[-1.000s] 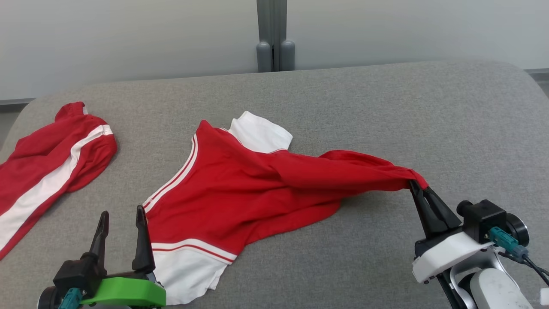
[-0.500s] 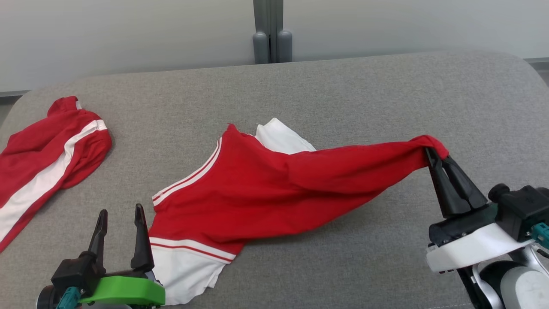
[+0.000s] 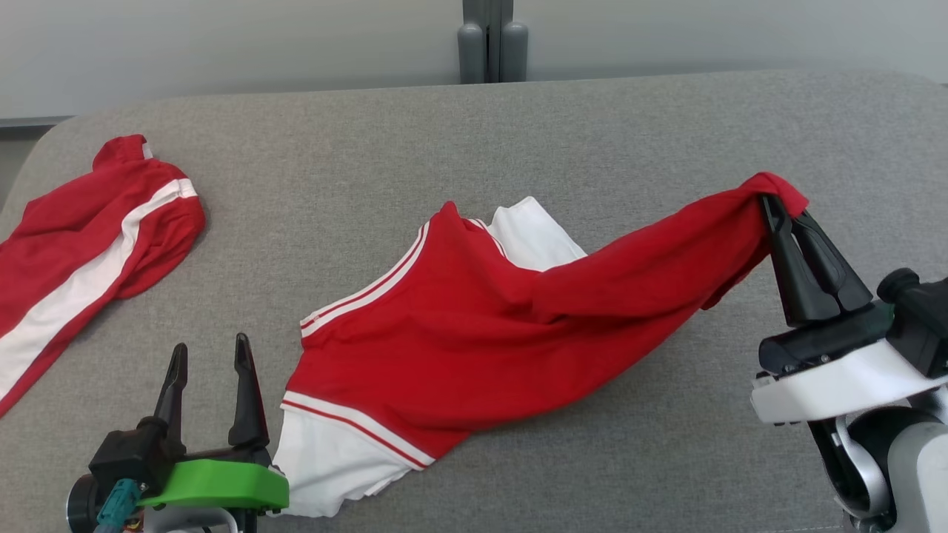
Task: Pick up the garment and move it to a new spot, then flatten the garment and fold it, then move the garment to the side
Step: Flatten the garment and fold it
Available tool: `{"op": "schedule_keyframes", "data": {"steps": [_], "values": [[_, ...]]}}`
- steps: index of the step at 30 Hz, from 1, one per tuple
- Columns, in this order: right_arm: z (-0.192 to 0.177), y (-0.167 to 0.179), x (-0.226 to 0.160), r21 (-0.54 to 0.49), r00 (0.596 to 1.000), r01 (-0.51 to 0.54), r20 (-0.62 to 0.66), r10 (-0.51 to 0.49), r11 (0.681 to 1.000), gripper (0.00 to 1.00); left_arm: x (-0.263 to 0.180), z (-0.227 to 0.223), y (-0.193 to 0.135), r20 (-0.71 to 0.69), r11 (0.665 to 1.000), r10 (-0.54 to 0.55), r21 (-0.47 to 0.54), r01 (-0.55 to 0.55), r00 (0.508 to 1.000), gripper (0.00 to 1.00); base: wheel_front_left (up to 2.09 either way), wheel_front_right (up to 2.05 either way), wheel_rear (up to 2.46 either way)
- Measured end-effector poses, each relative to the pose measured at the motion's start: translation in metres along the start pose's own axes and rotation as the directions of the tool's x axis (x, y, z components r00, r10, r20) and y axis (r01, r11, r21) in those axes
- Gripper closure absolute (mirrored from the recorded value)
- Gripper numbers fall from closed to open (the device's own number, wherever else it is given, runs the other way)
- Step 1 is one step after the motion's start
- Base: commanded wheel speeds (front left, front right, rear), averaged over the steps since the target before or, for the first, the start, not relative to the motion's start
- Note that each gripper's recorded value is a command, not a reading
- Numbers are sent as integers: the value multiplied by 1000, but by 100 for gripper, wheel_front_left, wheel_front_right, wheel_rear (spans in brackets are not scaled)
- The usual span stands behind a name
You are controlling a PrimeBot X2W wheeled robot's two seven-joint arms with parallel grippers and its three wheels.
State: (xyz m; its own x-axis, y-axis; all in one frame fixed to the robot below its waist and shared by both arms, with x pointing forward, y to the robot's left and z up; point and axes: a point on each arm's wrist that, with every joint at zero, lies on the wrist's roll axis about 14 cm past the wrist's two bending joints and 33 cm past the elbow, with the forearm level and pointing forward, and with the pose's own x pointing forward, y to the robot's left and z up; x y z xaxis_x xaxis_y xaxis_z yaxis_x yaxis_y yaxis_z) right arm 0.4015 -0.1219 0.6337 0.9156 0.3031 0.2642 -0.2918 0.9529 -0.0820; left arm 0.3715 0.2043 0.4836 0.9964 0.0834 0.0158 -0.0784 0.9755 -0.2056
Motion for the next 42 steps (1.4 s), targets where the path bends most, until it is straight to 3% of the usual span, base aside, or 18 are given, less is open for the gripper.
{"op": "schedule_keyframes", "data": {"steps": [9,17,29,36,37,42], "values": [[-25,7,53,-41,997,-81,-9,81,996,100,8,-2,1,-7,1000,5,-1,-5,1000,0,0,0,0],[-33,36,123,-72,979,-198,27,200,978,100,9,-4,10,-16,999,32,-13,-32,999,0,0,0,0],[-94,80,194,-19,955,-288,-79,286,957,100,12,-9,16,-37,998,62,-19,-63,997,0,0,0,0],[-124,85,222,11,952,-280,-126,279,960,100,17,-13,16,-51,998,66,-21,-67,997,0,0,0,0],[-130,84,223,12,950,-278,-146,277,960,0,18,-14,15,-54,998,65,-22,-67,996,0,0,0,0],[-160,88,215,26,931,-280,-236,279,959,0,18,-15,15,-58,997,72,-17,-73,996,0,0,0,0]]}}
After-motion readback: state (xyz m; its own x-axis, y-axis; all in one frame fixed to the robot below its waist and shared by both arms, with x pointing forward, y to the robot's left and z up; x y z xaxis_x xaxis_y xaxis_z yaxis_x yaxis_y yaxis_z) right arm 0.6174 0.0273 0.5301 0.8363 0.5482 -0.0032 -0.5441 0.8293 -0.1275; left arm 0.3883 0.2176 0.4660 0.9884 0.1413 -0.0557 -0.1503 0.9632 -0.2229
